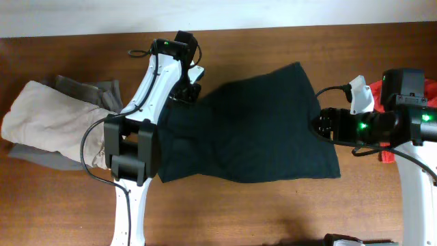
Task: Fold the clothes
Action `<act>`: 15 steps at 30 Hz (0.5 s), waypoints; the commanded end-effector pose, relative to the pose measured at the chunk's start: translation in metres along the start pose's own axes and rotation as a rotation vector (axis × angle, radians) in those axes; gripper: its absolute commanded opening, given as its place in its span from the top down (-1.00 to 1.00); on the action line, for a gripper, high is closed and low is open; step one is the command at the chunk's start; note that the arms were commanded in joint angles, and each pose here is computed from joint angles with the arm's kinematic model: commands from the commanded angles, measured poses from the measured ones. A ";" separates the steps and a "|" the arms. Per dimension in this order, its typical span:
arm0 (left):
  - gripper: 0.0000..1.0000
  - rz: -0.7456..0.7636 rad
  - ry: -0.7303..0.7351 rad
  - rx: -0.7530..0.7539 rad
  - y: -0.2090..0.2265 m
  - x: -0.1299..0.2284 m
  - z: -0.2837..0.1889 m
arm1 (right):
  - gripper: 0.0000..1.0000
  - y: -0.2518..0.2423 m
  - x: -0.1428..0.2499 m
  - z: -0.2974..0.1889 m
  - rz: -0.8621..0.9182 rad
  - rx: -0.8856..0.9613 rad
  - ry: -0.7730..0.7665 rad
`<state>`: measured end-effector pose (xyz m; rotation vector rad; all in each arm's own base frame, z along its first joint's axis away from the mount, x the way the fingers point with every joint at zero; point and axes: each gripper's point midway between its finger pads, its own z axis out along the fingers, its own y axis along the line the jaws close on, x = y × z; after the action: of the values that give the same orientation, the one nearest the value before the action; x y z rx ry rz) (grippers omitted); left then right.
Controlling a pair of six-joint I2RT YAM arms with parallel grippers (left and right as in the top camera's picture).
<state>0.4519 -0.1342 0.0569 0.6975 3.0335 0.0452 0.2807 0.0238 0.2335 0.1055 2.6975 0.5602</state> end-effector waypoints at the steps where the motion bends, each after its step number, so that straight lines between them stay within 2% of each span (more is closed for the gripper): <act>1: 0.36 -0.113 -0.013 -0.136 0.028 0.003 -0.017 | -0.68 0.004 0.002 0.001 -0.011 -0.015 0.004; 4: 0.40 -0.194 0.006 -0.126 0.035 0.010 -0.016 | -0.68 0.004 0.002 0.001 -0.010 -0.015 0.007; 9: 0.38 -0.228 0.010 0.029 0.027 0.013 -0.014 | -0.68 0.004 0.002 0.001 -0.009 -0.015 0.007; 12: 0.37 -0.232 0.016 0.040 0.029 0.016 -0.012 | -0.68 0.004 0.002 0.001 -0.009 -0.015 0.007; 15: 0.37 -0.175 0.011 0.101 0.018 0.014 -0.011 | -0.68 0.004 0.002 0.001 -0.010 -0.014 0.006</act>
<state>0.4503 -0.0946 0.0567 0.3712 3.1377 0.0230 0.2799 0.0239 0.2332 0.1053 2.7006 0.5605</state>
